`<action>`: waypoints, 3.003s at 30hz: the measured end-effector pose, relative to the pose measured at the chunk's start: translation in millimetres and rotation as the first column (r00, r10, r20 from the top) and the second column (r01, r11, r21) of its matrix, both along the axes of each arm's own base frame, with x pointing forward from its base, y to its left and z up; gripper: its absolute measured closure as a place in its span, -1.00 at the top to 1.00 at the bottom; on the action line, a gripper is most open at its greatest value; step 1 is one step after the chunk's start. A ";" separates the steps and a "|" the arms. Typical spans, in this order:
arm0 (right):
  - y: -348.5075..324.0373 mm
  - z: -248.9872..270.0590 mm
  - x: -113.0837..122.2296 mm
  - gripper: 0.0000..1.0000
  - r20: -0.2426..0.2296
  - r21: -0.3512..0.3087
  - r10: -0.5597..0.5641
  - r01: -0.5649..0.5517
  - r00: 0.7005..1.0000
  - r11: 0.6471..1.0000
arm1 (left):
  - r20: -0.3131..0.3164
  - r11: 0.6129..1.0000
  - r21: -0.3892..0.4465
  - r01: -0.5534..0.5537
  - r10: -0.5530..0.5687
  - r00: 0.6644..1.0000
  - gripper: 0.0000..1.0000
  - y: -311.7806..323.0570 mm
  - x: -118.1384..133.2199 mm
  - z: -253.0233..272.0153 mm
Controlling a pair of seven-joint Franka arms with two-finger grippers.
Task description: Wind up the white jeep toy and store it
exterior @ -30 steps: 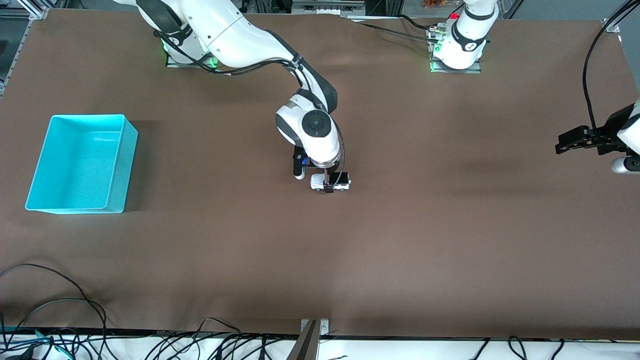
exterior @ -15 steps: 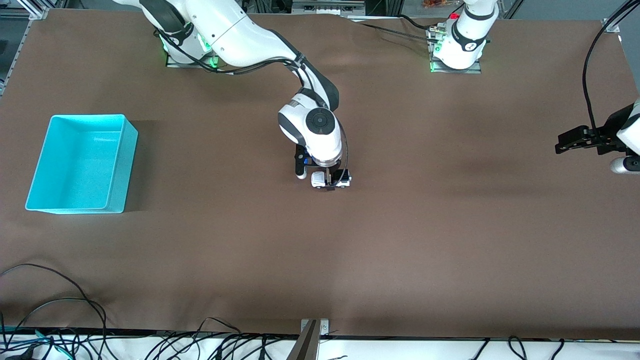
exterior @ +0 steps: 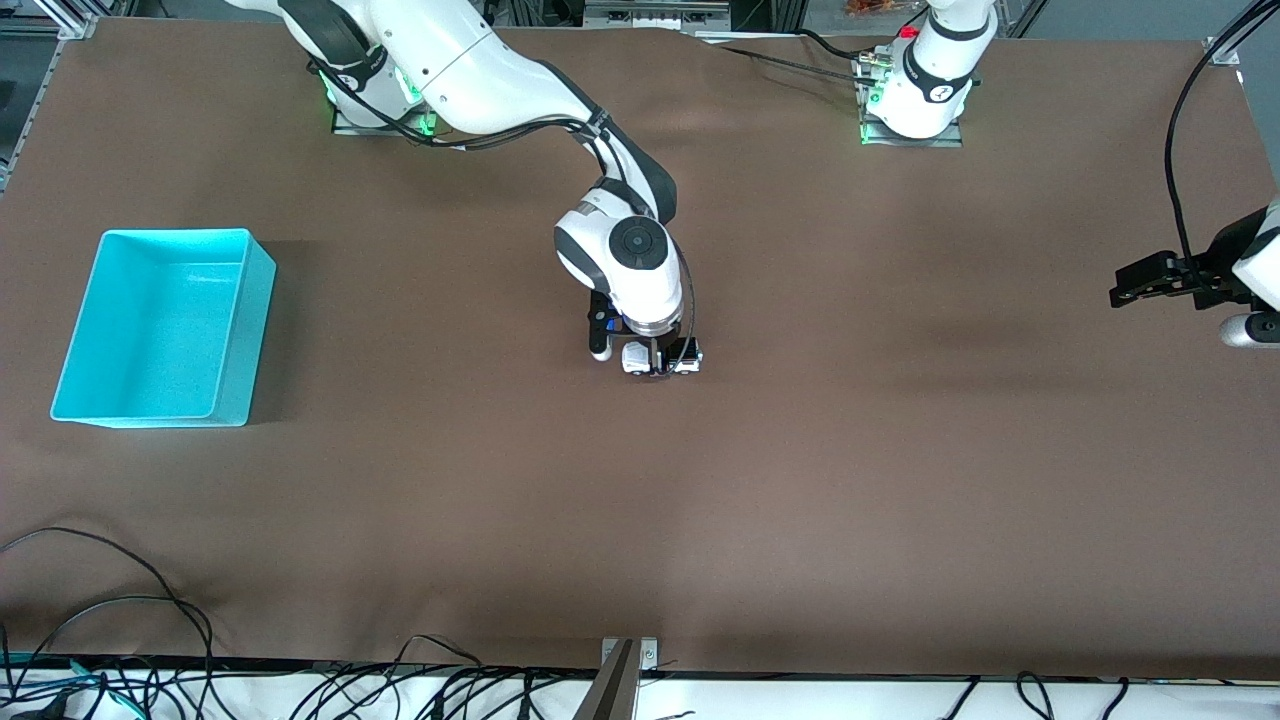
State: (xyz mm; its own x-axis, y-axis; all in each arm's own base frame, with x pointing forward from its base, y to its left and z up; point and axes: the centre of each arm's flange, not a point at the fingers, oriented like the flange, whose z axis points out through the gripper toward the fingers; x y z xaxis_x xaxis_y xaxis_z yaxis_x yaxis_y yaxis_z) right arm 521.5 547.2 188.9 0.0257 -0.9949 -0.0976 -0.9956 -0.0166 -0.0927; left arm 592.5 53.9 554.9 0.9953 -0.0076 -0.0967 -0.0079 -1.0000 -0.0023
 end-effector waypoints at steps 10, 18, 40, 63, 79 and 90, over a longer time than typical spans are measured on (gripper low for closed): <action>-2.9 20.6 7.3 0.03 -0.013 -0.025 -0.010 0.009 1.000 1.000 | 0.003 1.000 -0.002 0.019 -0.019 1.000 1.00 -9.9 0.5 1.3; -12.6 50.2 16.5 0.03 -0.019 -0.046 -0.027 0.026 0.999 0.999 | 0.007 1.000 -0.001 0.020 -0.020 1.000 1.00 -11.1 0.5 2.3; -101.6 149.2 86.2 0.03 0.015 -0.048 -0.087 0.088 0.996 0.995 | 0.050 1.000 -0.003 0.019 -0.019 0.999 1.00 -8.9 7.5 0.8; -175.6 190.3 122.4 0.03 0.009 -0.080 -0.068 0.068 0.998 0.994 | 0.051 1.000 -0.013 0.015 -0.015 0.999 1.00 -4.6 14.4 -11.0; -225.9 202.6 137.5 0.03 -0.021 -0.102 -0.039 0.037 0.999 0.994 | 0.053 1.000 -0.017 0.015 -0.014 0.998 1.00 -3.9 16.6 -14.3; -293.8 227.7 129.2 0.03 -0.064 -0.051 0.099 -0.102 0.993 0.993 | 0.056 1.000 -0.017 0.009 -0.008 0.998 1.00 -0.4 17.2 -14.8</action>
